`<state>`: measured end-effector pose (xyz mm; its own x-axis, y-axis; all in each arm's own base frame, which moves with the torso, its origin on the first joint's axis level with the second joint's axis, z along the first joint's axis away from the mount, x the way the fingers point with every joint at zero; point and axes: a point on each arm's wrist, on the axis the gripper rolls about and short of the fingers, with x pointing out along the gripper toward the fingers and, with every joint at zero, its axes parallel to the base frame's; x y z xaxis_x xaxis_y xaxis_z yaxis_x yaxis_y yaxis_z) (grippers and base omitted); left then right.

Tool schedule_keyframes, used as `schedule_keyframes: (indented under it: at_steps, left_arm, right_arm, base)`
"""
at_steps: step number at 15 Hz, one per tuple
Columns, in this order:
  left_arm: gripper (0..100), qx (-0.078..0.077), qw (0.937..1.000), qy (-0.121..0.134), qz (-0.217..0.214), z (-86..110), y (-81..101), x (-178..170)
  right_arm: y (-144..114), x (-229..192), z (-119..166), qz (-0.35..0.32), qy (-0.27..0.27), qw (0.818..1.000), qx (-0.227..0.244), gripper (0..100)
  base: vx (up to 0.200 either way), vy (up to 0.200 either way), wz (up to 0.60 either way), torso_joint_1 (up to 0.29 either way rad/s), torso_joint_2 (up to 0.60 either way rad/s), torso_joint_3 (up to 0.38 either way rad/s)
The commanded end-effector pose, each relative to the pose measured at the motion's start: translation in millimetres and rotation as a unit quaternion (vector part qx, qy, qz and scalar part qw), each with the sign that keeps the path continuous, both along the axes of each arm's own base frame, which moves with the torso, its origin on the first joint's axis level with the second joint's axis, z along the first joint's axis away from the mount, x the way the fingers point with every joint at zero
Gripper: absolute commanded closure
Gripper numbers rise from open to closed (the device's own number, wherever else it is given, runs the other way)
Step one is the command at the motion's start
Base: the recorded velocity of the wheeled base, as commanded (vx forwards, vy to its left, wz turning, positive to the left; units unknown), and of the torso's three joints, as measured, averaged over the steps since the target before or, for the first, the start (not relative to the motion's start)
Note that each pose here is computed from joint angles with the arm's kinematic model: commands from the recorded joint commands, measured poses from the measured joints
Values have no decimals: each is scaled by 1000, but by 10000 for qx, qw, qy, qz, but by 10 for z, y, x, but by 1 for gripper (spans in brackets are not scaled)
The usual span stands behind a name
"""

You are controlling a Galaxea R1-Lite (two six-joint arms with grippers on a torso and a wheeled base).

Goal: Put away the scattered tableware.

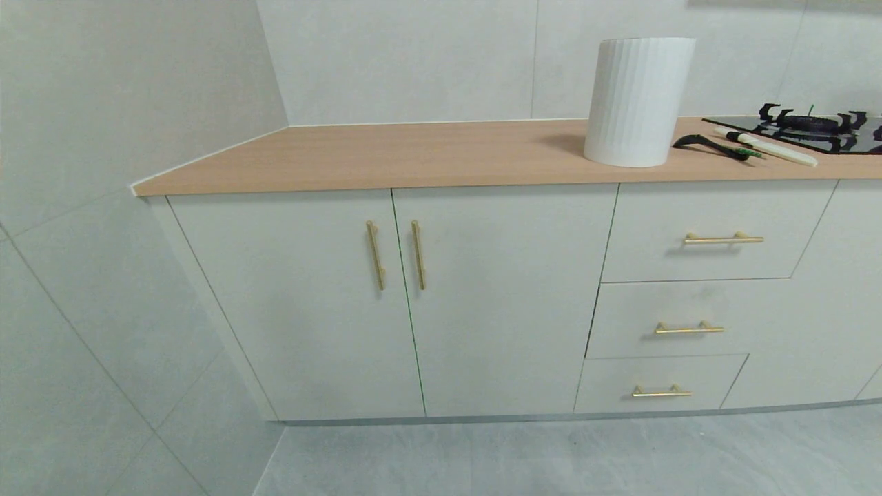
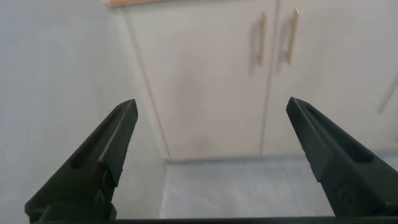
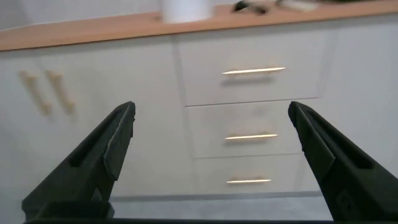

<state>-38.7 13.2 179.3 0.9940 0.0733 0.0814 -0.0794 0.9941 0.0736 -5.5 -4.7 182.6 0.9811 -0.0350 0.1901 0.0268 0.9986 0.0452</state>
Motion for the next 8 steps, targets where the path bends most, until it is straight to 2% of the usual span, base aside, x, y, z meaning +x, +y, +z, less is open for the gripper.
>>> schedule_keyframes:
  at_steps: [1,2,5,6,7,8]
  left_arm:
    - [0,-112,9985,-491,201,-24,21,-177]
    - [0,-151,9977,-603,275,18,28,-199]
    - [0,-138,9963,-586,611,2,-10,-202]
    - [0,-107,9949,-581,818,-46,-43,-215]
    - [0,-56,9946,-602,846,-162,-63,-245]
    - [0,-14,9957,-504,780,-287,-81,-234]
  right_arm:
    - [-14,-401,-192,-585,-622,9962,-157,0]
    - [3,-457,-238,-696,-744,9947,-170,0]
    - [6,-476,-332,-810,-612,9947,-154,0]
    - [7,-429,-412,-804,-454,9956,-155,0]
    - [7,-355,-552,-788,-185,9965,-192,0]
    - [7,-291,-691,-793,77,9966,-228,0]
  base:
    - [0,0,0,0,0,0]
    - [0,0,0,0,0,0]
    - [0,0,0,0,0,0]
    - [0,0,0,0,0,0]
    - [0,0,0,0,0,0]
    - [0,0,0,0,0,0]
